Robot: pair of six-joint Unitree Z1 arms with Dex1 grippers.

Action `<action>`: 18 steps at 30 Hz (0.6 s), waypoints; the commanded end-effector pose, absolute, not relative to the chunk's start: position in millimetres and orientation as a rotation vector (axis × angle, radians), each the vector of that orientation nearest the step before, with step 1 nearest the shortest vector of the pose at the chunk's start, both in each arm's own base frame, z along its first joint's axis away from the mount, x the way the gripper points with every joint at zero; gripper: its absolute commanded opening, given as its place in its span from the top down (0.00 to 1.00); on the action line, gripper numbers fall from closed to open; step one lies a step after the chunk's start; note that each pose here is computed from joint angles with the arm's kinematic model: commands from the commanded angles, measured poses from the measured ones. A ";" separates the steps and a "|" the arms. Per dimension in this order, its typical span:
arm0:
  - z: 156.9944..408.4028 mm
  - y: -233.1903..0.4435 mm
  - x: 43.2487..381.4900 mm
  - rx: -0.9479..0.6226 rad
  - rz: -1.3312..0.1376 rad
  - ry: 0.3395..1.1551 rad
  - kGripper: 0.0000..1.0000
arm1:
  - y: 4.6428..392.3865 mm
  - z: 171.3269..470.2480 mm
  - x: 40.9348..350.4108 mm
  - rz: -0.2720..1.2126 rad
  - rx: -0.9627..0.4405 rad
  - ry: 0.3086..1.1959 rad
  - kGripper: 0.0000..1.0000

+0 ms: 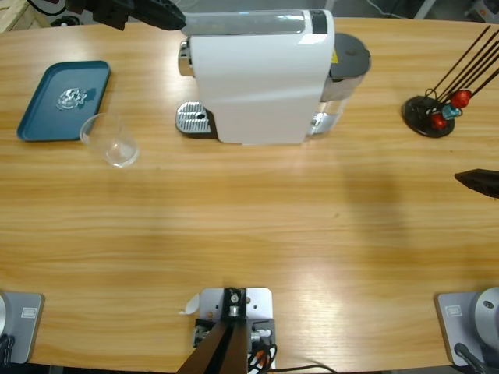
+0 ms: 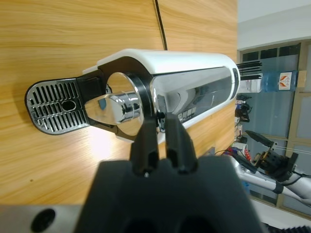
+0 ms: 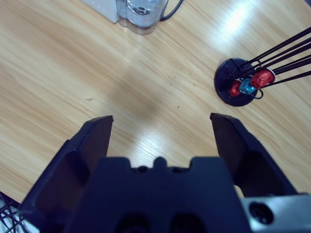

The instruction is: Pour coffee

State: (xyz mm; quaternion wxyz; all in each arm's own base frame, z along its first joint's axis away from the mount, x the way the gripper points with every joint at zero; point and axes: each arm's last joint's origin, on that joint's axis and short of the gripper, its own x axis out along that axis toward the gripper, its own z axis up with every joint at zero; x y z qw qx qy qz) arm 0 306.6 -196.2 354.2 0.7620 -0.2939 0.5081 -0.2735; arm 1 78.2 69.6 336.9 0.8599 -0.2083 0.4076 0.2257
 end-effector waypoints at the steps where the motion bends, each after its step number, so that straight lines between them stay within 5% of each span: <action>1: 379.9 -204.8 310.8 -0.692 -0.696 1.072 1.00 | 72.5 325.7 82.6 0.455 -0.463 0.898 0.11; 13: 398.8 -208.2 306.2 -0.698 -0.765 1.037 1.00 | 70.9 327.1 82.0 0.446 -0.460 0.883 0.11; 15: 404.4 -215.5 303.7 -0.618 -0.855 0.960 0.97 | 70.9 327.2 82.0 0.446 -0.460 0.882 0.11; 17: 412.1 -227.5 296.9 -0.478 -0.972 0.833 0.39 | 70.9 327.3 82.1 0.444 -0.460 0.880 0.10; 18: 416.6 -231.5 291.6 -0.430 -1.001 0.785 0.25 | 70.7 327.5 82.5 0.437 -0.462 0.875 0.08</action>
